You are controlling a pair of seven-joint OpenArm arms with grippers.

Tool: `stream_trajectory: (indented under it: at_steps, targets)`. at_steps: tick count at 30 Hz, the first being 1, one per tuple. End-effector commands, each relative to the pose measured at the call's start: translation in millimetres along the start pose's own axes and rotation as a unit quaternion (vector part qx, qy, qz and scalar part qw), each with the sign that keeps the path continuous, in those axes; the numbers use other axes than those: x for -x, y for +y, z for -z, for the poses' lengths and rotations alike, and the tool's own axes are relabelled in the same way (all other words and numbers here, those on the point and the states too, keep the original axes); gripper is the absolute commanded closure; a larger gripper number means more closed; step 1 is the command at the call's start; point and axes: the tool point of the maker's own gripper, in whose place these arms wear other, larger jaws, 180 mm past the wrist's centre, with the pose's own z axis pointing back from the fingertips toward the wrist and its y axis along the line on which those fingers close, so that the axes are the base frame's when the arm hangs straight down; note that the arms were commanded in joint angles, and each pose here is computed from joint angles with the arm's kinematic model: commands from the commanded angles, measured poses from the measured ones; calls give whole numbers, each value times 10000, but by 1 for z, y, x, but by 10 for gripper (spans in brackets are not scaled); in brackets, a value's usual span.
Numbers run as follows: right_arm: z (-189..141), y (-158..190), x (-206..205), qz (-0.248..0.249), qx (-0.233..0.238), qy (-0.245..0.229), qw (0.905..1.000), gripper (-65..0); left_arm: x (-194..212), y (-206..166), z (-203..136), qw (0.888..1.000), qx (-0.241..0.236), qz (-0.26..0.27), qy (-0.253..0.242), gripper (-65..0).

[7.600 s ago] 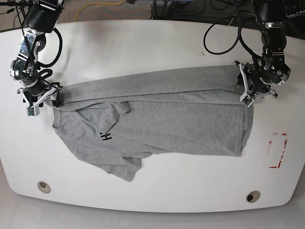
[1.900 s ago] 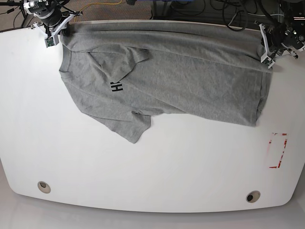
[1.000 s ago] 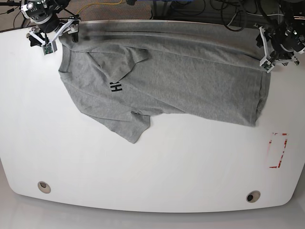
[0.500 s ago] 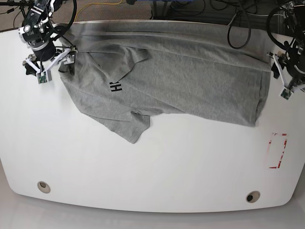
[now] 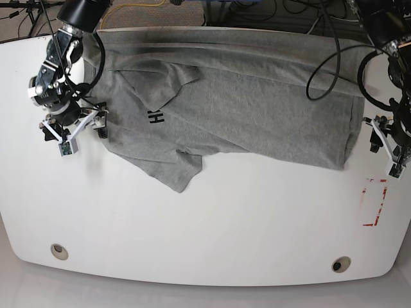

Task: Fold the T-shirt properly
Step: 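Release the edge and move the right gripper onto the shirt near the letters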

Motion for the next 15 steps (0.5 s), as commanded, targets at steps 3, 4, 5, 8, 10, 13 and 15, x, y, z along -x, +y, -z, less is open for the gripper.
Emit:
stream_trajectory:
  at_steps: [3, 4, 5, 8, 10, 13, 15]
  targets:
    - [15, -10, -24, 98, -92, -196, 9997, -561, -16, 19, 5, 9996, -50, -211, -190, -318]
    - [18, -9, -25, 114, -139, -189, 9997, -561, -15, 20, 8, 9995, -21, -263, -170, -318]
    - [22, -7, -26, 134, -183, -173, 9996, -561, -15, 21, 9, 9994, -4, -298, -163, -318]
    - [30, -1, -29, 144, -301, -143, 9993, -561, -14, 22, 13, 9992, 39, -371, -148, -318]
    - [35, 4, -30, 154, -386, -118, 9991, -561, -16, 22, 16, 9988, 71, -413, -264, -318]
    - [42, 18, -28, 218, -549, -75, 9982, -561, -18, 21, 17, 9981, 95, -438, -412, -318]
    - [46, 26, -26, 271, -633, -53, 9976, -561, -14, 18, 19, 9979, 133, -452, -451, -318]
